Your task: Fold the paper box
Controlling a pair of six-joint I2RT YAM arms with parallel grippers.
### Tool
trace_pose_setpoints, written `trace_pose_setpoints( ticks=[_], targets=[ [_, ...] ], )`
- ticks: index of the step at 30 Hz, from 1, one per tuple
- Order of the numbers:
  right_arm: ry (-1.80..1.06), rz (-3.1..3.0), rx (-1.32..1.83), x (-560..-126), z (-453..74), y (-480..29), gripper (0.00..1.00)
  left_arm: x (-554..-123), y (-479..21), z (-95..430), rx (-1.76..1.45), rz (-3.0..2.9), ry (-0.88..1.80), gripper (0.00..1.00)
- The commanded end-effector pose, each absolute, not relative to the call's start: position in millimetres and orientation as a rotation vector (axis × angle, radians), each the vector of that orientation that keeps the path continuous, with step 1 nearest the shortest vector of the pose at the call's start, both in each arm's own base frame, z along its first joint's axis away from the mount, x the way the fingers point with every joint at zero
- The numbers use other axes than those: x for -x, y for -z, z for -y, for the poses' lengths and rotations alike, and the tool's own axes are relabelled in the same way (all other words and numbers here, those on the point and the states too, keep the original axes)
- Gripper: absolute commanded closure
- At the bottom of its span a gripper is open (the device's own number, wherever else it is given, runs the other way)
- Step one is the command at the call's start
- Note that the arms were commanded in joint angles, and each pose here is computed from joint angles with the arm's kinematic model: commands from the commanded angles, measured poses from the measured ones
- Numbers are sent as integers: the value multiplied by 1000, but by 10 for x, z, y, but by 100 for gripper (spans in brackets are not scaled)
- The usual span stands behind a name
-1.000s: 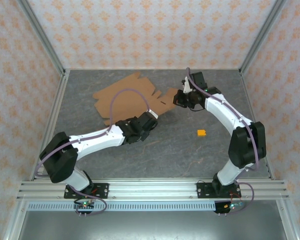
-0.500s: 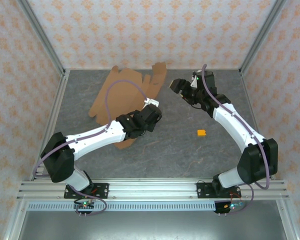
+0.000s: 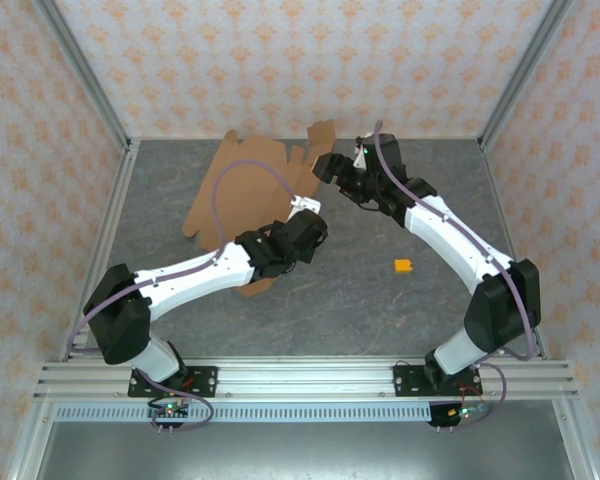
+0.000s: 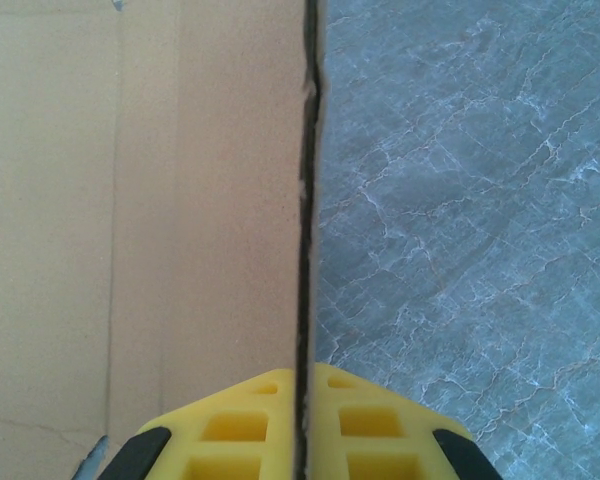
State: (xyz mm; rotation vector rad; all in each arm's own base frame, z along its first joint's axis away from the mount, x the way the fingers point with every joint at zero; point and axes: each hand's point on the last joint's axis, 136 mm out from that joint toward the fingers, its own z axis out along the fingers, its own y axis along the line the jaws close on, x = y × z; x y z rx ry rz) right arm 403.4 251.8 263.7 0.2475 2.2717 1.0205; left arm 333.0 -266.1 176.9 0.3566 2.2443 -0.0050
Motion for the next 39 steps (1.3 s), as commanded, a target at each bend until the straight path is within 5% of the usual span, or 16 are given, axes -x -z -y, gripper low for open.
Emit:
trace_pose_setpoints(
  ticks=[1, 14, 18, 27, 39],
  targets=[
    [-912, -2310, -235, -4070, -2529, -2631, 25, -3398, -1817, 2731, -312, -2213, -3, 94],
    [-479, -2384, -242, -4187, -2217, -2402, 82, -3417, -1740, 2872, -301, -2206, -83, 90],
    [-335, -2384, -188, -4221, -2065, -2458, 94, -3362, -1801, 2943, -312, -2212, -17, 71],
    [-216, -2497, 92, -4221, -1507, -2611, 100, -2956, -2446, 2831, -402, -2185, 264, 21],
    [-443, -2605, 434, -4196, -1686, -2636, 100, -3660, -1998, 1324, 154, -2377, 258, 17]
  ],
)
